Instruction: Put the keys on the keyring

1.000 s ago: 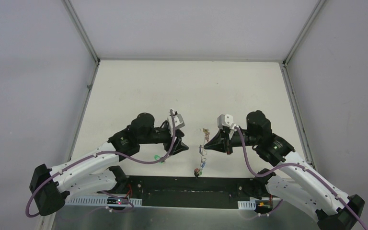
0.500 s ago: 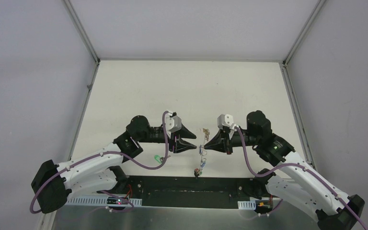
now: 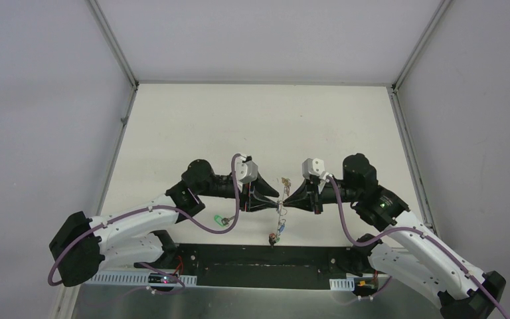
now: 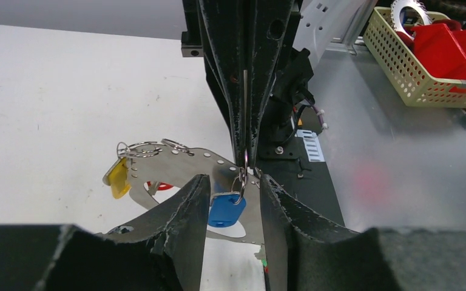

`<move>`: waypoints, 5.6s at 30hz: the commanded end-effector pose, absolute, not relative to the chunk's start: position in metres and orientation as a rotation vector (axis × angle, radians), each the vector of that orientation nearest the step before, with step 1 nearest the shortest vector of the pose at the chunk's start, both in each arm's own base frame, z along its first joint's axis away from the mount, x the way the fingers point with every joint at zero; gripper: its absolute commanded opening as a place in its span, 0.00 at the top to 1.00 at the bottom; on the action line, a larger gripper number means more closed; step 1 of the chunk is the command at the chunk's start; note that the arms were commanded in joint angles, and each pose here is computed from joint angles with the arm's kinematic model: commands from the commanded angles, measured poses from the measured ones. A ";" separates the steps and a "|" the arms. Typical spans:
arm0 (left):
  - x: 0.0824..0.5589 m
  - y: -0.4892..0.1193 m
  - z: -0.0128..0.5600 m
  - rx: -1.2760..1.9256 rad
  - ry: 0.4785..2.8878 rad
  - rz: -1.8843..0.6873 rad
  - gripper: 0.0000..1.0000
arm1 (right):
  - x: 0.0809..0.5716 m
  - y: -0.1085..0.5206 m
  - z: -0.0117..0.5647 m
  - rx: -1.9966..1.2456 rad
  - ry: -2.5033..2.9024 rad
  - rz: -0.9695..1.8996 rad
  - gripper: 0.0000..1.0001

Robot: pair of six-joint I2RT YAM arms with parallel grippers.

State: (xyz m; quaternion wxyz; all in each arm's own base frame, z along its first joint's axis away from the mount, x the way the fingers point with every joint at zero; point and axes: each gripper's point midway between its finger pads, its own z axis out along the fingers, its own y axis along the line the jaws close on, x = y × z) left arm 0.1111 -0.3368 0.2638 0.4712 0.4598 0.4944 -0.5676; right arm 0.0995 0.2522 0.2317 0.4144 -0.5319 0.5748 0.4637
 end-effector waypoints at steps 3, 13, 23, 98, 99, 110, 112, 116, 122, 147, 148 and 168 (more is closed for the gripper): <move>0.103 -0.346 0.293 1.149 1.087 -1.425 0.69 | 0.102 0.256 0.260 -1.316 1.326 1.152 1.00; 0.100 -0.350 0.287 1.190 1.098 -1.414 0.87 | 0.101 0.255 0.260 -1.312 1.328 1.150 1.00; 0.100 -0.347 0.289 1.224 1.133 -1.379 1.00 | 0.105 0.255 0.262 -1.287 1.340 1.136 1.00; 0.156 -0.374 0.181 1.457 1.588 -0.797 1.00 | 0.139 0.212 0.167 -0.758 1.742 0.955 0.42; 0.155 -0.373 0.180 1.458 1.587 -0.799 1.00 | 0.139 0.213 0.164 -0.767 1.744 0.959 0.48; 0.146 -0.370 0.182 1.464 1.559 -0.818 1.00 | 0.127 0.239 0.171 -0.895 1.625 1.111 0.51; 0.144 -0.372 0.184 1.470 1.547 -0.829 1.00 | 0.130 0.241 0.173 -0.903 1.609 1.104 0.52; 0.141 -0.376 0.185 1.479 1.520 -0.848 1.00 | 0.140 0.239 0.169 -0.892 1.624 1.045 0.54; 0.134 -0.378 0.191 1.498 1.470 -0.872 1.00 | 0.146 0.241 0.163 -0.916 1.629 1.018 0.60; 0.124 -0.383 0.194 1.535 1.402 -0.893 1.00 | 0.123 0.250 0.169 -1.080 1.486 1.111 0.84; 0.124 -0.383 0.195 1.534 1.398 -0.892 1.00 | 0.123 0.251 0.169 -1.083 1.486 1.110 0.84; 0.122 -0.382 0.204 1.528 1.373 -0.891 1.00 | 0.119 0.255 0.164 -1.160 1.480 1.127 1.00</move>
